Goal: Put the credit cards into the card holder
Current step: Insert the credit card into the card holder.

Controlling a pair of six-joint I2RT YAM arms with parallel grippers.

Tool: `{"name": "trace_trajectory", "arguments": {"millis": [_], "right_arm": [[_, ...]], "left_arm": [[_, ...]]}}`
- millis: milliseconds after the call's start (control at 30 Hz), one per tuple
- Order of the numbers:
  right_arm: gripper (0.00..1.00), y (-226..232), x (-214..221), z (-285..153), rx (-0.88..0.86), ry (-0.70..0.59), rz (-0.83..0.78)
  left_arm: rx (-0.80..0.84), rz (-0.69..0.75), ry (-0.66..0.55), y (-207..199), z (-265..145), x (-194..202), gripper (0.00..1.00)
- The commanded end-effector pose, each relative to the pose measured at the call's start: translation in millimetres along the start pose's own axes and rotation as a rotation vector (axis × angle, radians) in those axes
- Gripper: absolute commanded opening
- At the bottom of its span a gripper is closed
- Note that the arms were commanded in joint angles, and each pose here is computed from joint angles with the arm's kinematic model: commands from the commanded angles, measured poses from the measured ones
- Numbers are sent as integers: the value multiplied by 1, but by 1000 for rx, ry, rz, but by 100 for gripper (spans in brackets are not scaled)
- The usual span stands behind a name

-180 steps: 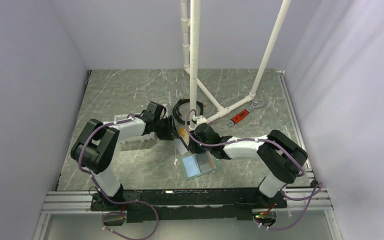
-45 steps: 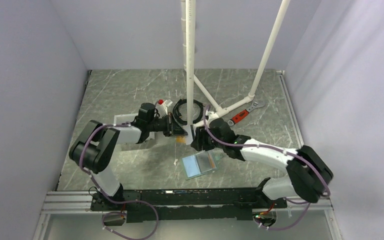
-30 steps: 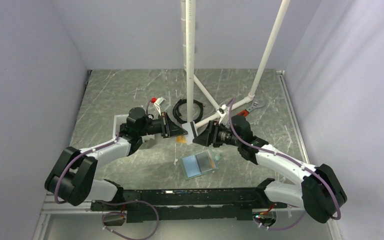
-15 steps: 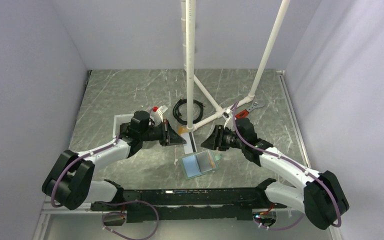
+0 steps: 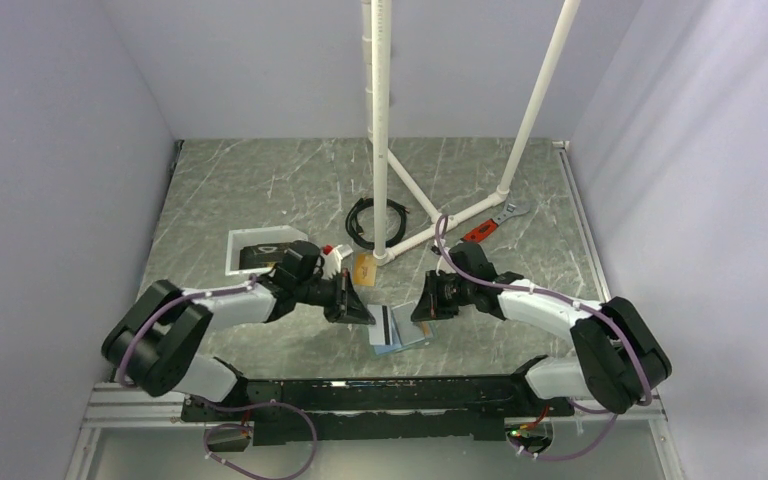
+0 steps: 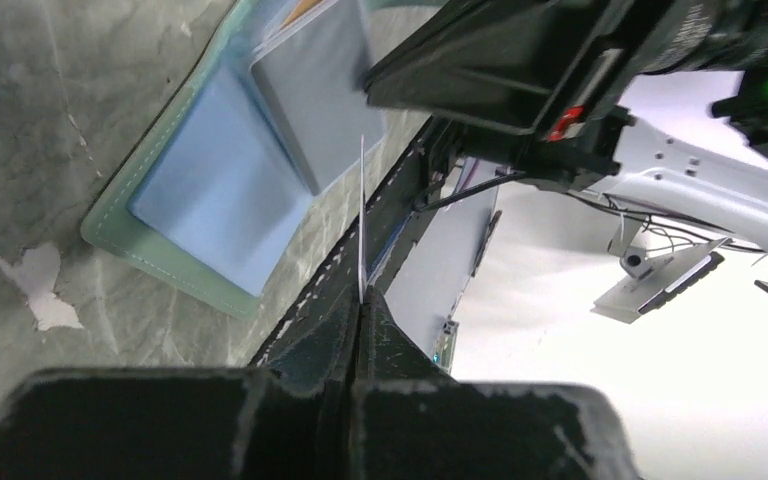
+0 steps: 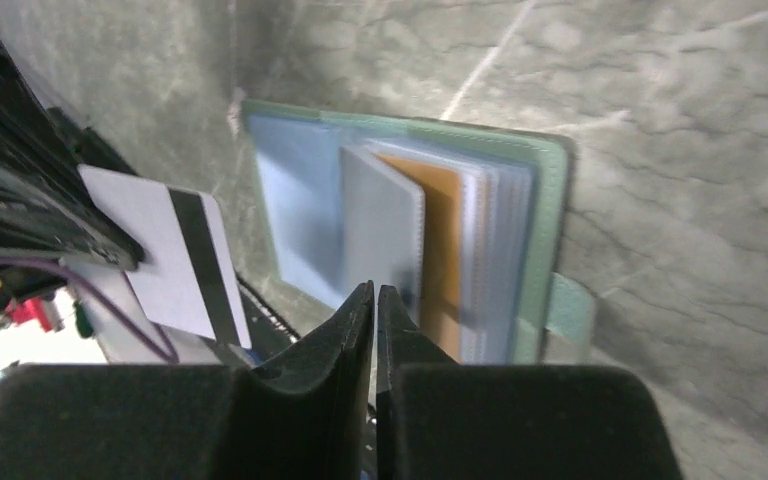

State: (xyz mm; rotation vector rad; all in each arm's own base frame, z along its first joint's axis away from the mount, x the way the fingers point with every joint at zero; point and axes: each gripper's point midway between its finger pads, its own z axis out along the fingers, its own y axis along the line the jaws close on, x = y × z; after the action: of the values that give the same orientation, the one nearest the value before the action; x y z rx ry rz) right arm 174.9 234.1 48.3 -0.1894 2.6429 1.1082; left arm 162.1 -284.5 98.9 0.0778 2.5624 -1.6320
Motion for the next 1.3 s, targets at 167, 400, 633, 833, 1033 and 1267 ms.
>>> {"name": "trace_trajectory", "arguments": {"millis": [167,400,633,833,1033,1267], "right_arm": [[6,-28,-17,0,181,-68,-7],[6,-38,-16,3,223,-53,-3],[6,-39,-17,3,227,-56,-13],[6,-40,-16,1,233,-63,-16],[6,-42,-15,1,238,-63,-19],[6,-42,-14,2,236,-61,-17]], "left_arm": [[35,-37,83,15,28,6,0],[57,-74,108,21,35,7,0],[105,-119,123,24,40,10,0],[101,-171,124,33,44,12,0],[61,-180,121,38,40,17,0],[71,-200,130,41,43,21,0]]}}
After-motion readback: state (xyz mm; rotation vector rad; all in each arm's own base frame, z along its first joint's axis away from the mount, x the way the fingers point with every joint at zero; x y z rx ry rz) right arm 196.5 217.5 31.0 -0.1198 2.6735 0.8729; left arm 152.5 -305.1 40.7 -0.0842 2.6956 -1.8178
